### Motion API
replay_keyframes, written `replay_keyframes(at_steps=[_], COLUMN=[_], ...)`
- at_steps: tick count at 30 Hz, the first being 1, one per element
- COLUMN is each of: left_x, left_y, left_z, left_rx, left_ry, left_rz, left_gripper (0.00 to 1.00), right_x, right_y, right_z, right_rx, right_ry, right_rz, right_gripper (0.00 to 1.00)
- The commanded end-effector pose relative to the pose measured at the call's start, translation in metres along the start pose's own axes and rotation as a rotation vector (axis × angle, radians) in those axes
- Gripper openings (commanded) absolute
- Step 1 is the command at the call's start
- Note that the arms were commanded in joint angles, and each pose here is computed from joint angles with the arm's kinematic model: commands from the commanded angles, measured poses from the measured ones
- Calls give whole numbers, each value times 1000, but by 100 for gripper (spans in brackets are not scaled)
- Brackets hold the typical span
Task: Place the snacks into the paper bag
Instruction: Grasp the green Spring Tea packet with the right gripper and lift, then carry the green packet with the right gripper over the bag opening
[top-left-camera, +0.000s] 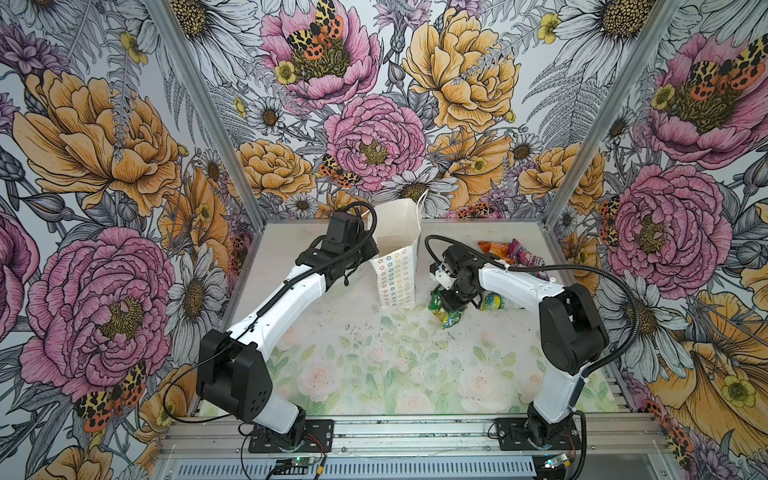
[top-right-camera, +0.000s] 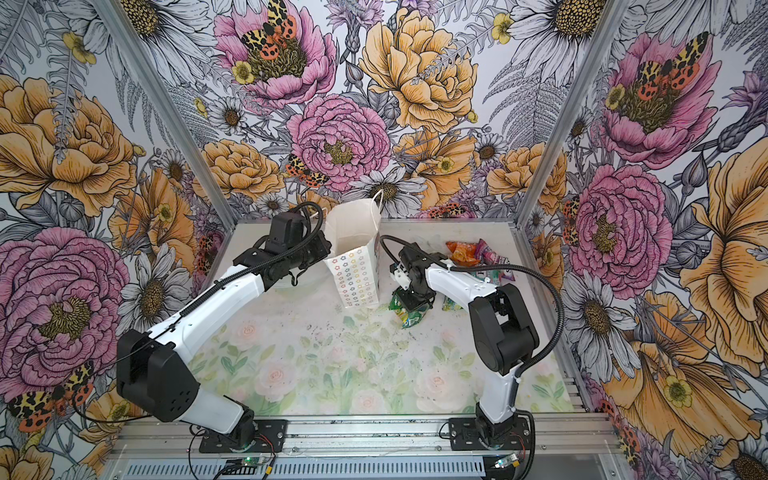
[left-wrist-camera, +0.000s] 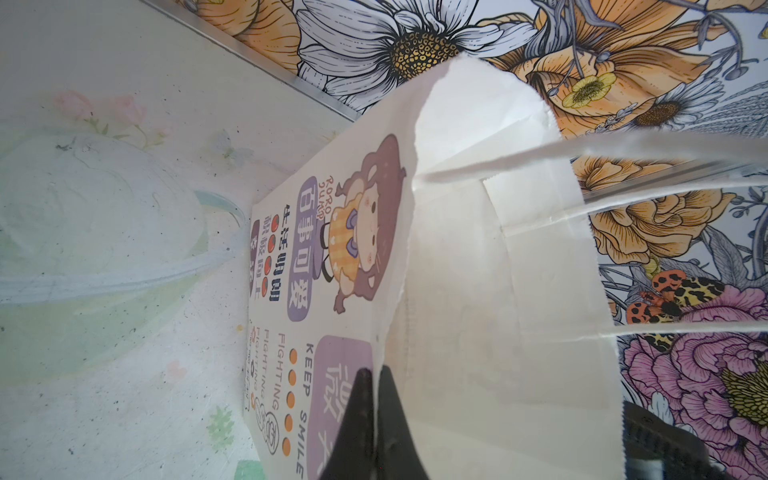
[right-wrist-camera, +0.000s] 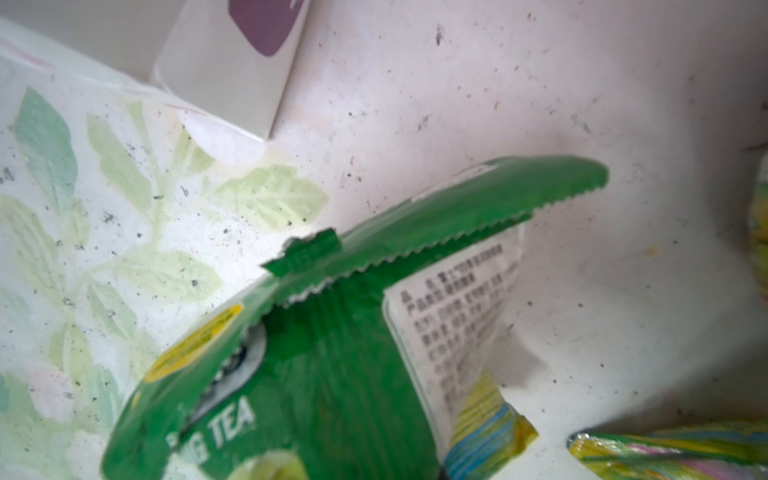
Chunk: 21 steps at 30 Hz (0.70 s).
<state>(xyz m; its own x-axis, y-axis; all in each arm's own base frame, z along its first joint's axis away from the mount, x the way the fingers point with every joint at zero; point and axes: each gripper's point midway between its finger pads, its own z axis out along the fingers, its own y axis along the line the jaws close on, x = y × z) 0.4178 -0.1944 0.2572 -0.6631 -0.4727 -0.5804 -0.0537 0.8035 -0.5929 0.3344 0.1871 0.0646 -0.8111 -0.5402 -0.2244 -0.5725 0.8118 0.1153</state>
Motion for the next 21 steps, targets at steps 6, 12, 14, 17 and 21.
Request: replay_keyframes(at_steps=[6,12,14,17,21], left_x=[-4,-4,-5,-6,-6], left_y=[-11,-12,-11,-11,-12], left_z=[0,0,0,-1,-1], left_rx=[35,39,36,36,37], left_ry=[-1,0,-2,-6,-8], left_rz=[28,31,30,30,28], left_gripper=[0,0,0,0,0], right_x=[-10,-40,-50,-69,-98], right_y=[3,1,-2,-7,-8], right_z=[-30,-90,-115,-163,-232], right_rx=[-83,-166,-163,-151,-148], right_ry=[-88,-240,-308,-436,-614], right_rz=[128,249,275,302,333], right_gripper=[0,0,0,0,0])
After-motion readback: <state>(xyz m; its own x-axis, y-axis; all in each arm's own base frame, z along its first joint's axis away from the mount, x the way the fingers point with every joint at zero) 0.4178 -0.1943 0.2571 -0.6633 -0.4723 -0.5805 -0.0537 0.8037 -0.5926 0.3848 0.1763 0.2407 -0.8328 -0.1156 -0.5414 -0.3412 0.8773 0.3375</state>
